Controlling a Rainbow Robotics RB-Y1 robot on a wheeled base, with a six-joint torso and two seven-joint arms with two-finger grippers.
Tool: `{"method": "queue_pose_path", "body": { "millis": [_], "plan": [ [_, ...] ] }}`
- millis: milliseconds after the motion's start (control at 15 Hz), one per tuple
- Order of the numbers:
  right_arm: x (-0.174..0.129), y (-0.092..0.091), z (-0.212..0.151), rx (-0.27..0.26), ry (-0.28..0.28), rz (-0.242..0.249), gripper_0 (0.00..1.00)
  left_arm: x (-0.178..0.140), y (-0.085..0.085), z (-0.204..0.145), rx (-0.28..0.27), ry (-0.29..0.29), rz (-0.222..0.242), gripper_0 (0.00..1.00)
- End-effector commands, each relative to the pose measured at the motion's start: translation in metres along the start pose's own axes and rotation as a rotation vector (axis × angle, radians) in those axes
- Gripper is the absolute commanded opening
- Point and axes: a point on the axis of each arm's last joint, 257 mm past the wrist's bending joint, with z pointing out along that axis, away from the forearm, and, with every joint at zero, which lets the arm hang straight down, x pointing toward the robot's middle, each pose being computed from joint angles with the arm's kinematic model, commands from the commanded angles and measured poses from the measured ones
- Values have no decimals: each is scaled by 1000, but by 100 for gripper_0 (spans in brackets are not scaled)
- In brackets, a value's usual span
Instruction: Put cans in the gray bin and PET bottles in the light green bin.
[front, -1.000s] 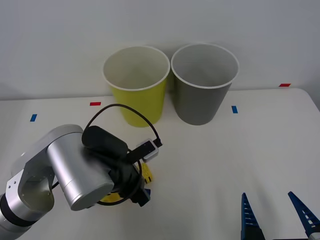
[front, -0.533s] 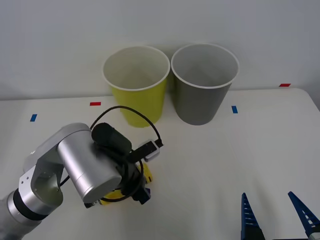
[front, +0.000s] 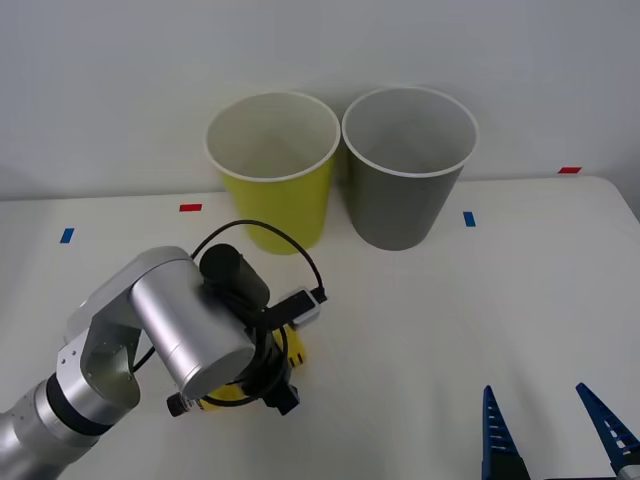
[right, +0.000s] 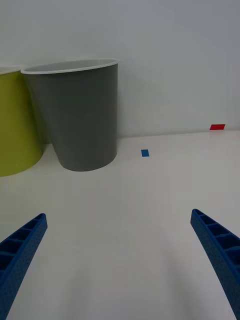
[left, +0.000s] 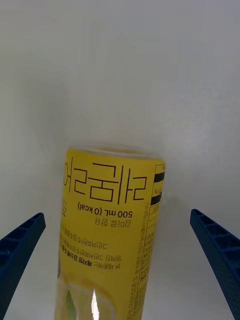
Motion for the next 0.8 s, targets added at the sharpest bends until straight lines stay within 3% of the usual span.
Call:
{"method": "queue_pose_path", "body": {
  "millis": [67,400,800],
  "plan": [
    [0,0,0,0,0,0,100,-2,-1,7,2,11,-15,100],
    [0,0,0,0,0,0,100,-4,4,16,-9,33,-26,100],
    [0,0,0,0,0,0,100,-4,5,25,15,48,-73,100]
  ]
}}
